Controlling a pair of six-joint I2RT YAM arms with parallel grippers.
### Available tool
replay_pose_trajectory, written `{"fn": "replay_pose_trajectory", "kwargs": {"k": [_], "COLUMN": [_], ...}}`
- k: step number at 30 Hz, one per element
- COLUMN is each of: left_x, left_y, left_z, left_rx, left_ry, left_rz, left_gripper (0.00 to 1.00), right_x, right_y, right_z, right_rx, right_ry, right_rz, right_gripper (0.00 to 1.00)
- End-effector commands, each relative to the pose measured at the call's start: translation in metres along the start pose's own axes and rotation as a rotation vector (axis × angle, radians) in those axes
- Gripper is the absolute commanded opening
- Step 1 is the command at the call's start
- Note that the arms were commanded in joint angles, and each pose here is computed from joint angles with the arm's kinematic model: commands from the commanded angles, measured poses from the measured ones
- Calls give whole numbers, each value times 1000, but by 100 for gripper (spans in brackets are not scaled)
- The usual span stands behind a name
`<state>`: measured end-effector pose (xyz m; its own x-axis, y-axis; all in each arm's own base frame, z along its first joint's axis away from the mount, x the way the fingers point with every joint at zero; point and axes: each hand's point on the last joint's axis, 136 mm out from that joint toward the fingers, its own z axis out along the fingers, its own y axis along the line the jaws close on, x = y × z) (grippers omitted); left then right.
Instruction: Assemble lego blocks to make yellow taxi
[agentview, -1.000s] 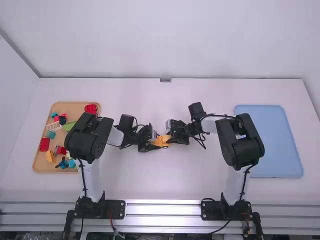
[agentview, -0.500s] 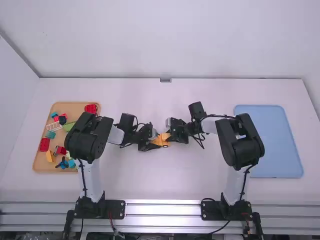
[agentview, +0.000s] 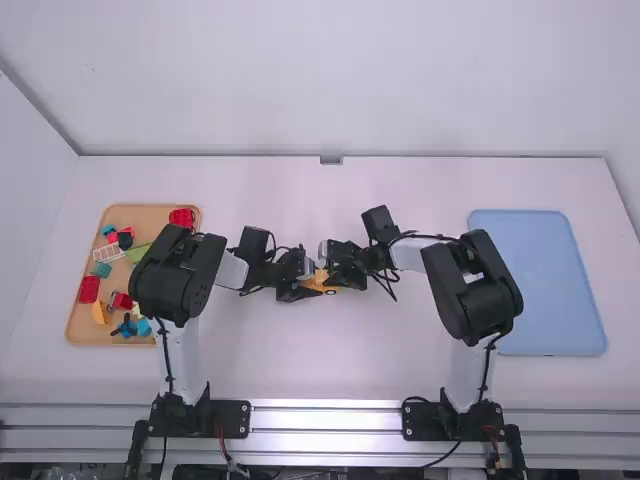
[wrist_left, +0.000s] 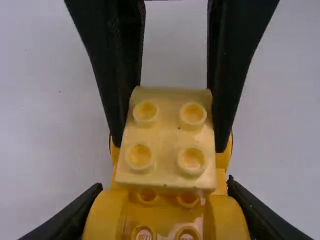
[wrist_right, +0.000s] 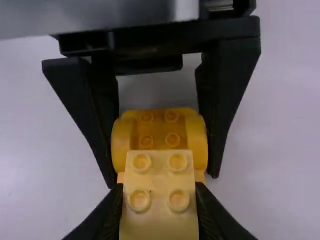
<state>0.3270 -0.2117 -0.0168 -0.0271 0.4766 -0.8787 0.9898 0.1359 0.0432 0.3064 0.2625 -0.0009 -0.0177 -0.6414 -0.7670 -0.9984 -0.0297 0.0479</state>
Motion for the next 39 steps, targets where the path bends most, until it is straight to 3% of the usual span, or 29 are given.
{"fn": "replay_pose_trajectory", "kwargs": {"k": [1,20,31,39], "left_x": [12,15,15,15], "left_y": [-8,-7,-7,-7], "left_z": [4,4,4,4], "left_rx": [13,5,5,5], "left_ry": [32,48,48,48], "left_rz": [-36,-40,-42,-47], "left_gripper": [40,40,40,40], "right_x": [27,37,42,17], "right_y": [-3,-6,-3,1], "right_z": [1,-21,-17,-17], "right_rx": [42,28,26,-13], "right_ry": [114,60,104,-37], "right_rz": [57,61,33,9], "right_gripper": [13,24,25,22]}}
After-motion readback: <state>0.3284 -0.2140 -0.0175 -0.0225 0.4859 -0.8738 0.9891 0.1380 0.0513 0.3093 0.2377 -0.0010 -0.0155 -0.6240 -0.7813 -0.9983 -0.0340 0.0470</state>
